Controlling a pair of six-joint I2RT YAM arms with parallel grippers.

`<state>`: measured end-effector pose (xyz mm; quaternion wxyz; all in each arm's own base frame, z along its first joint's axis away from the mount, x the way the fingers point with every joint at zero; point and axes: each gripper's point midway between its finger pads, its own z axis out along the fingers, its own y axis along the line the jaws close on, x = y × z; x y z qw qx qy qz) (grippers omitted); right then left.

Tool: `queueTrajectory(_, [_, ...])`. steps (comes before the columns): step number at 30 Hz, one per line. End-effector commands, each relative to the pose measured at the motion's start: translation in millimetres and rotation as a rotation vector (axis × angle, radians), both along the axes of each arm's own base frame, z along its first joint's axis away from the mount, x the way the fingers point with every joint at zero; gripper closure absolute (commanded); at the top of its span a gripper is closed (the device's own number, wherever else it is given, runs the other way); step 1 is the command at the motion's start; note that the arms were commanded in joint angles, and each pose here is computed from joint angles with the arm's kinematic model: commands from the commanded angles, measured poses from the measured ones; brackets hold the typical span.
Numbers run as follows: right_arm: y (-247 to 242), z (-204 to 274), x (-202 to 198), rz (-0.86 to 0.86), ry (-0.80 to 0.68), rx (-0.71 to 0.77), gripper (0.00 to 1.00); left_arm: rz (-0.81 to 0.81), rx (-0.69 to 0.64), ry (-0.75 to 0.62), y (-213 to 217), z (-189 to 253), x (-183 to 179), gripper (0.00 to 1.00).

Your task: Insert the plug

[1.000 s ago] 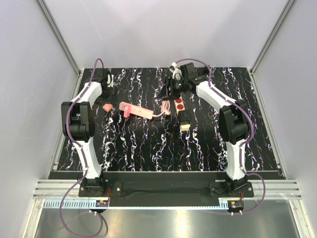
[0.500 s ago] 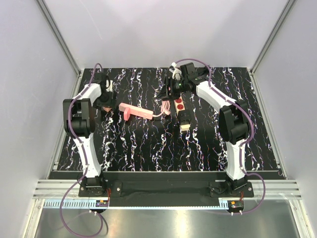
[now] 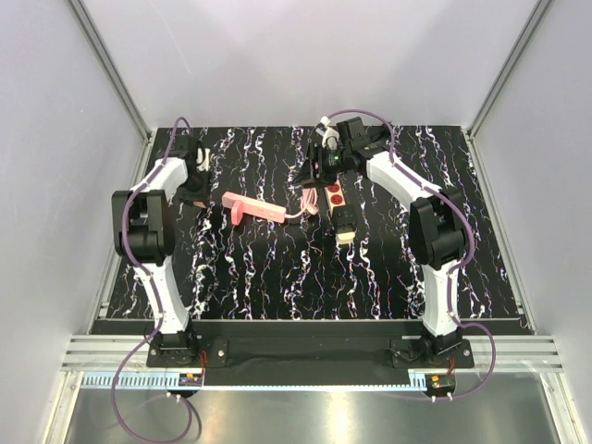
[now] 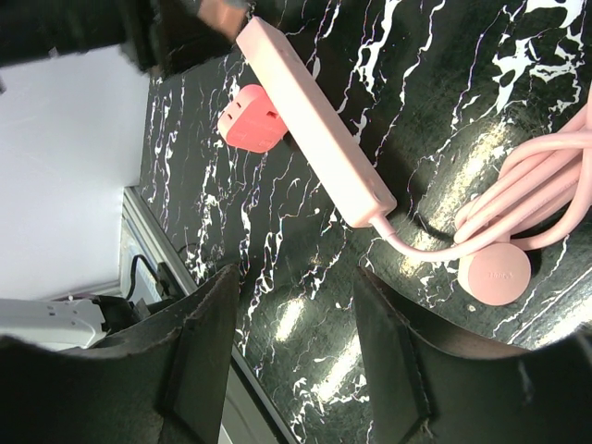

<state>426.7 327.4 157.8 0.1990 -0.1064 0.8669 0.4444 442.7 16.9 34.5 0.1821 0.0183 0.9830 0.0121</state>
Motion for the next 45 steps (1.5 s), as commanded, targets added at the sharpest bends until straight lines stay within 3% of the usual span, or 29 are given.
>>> queueTrajectory(1, [-4, 46, 1, -0.008, -0.119, 0.047, 0.41, 0.006, 0.072, -0.191, -7, 81, -1, 1.00])
queueTrajectory(5, [-3, 61, -4, -0.002, -0.142, 0.073, 0.40, -0.041, 0.105, -0.344, -29, 144, -20, 1.00])
queueTrajectory(10, [3, 82, -20, 0.050, -0.151, 0.143, 0.40, -0.198, 0.063, -0.482, -88, 194, -59, 1.00])
queueTrajectory(15, [17, 113, -43, 0.100, -0.213, 0.197, 0.39, -0.384, 0.002, -0.548, -147, 212, -97, 1.00])
queueTrajectory(23, [39, 149, -84, 0.272, -0.208, 0.363, 0.36, -0.432, -0.043, -0.599, -172, 227, -117, 1.00])
queueTrajectory(45, [74, 122, -95, 0.337, -0.110, 0.345, 0.40, -0.503, -0.090, -0.652, -205, 244, -128, 1.00])
